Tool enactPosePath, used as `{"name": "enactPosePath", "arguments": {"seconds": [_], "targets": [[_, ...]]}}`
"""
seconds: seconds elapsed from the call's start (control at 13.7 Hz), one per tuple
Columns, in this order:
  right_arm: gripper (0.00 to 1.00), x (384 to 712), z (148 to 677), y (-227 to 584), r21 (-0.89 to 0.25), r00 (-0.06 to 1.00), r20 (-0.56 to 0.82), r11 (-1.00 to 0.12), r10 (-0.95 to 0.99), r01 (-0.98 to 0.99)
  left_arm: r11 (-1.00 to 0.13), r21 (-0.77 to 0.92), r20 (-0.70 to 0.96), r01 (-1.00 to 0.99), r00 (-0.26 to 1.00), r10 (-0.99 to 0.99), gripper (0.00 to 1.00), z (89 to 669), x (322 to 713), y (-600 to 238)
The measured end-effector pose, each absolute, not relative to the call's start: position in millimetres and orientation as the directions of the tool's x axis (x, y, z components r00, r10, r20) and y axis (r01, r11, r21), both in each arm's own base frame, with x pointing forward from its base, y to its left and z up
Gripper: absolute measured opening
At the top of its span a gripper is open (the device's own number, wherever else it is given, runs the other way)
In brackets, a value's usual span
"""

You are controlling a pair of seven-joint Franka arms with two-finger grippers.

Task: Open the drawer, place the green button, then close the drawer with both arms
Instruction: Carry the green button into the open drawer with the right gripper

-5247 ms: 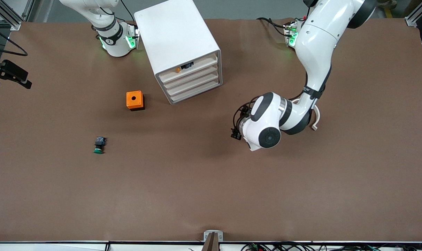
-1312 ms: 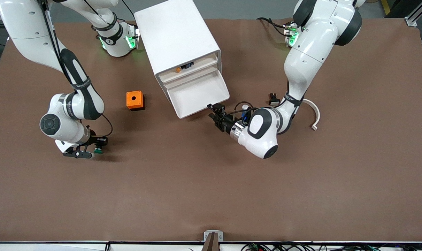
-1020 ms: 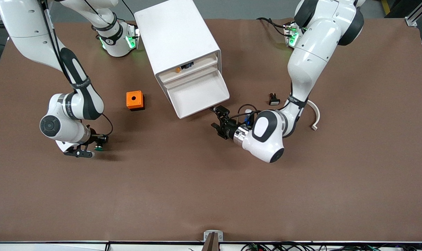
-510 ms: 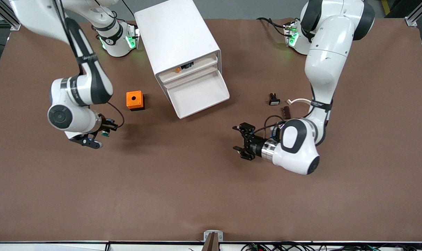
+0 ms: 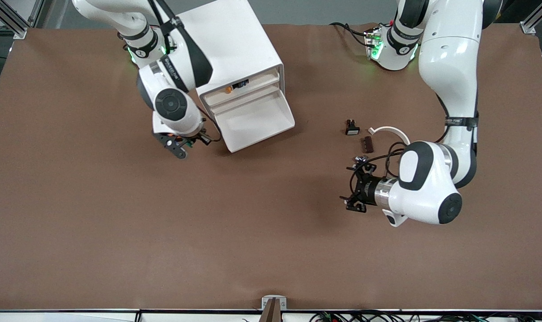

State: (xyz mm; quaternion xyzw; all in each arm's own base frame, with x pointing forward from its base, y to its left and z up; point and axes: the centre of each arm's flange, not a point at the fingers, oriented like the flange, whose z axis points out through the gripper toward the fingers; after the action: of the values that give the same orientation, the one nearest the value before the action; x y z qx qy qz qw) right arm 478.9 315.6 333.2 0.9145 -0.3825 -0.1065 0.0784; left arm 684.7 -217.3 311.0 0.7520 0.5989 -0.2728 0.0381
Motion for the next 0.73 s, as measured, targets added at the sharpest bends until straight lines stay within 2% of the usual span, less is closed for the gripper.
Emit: {"name": "enactPosePath", "arguments": {"seconds": [0.22,0.44,0.73], "targets": [[0.41,476.4,345.1,348.6,0.203,0.593,-0.147,-0.611,-0.792,-0.765,-0.424,-0.156,-0.417,0.892,0.329,0.847,1.0,332.3,695.6,-174.7],[0.41,473.4,337.1,382.2,0.208,0.525,-0.128,-0.541,-0.841,-0.815,-0.655,-0.095,-0.328,0.75,0.598,0.732,1.0,347.0,696.9,-153.4],[0.41,458.5,315.1,428.9,0.181,0.452,-0.129,-0.469,-0.883,-0.864,-0.837,-0.028,-0.272,0.546,0.802,0.532,1.0,358.0,700.3,-145.3]]}}
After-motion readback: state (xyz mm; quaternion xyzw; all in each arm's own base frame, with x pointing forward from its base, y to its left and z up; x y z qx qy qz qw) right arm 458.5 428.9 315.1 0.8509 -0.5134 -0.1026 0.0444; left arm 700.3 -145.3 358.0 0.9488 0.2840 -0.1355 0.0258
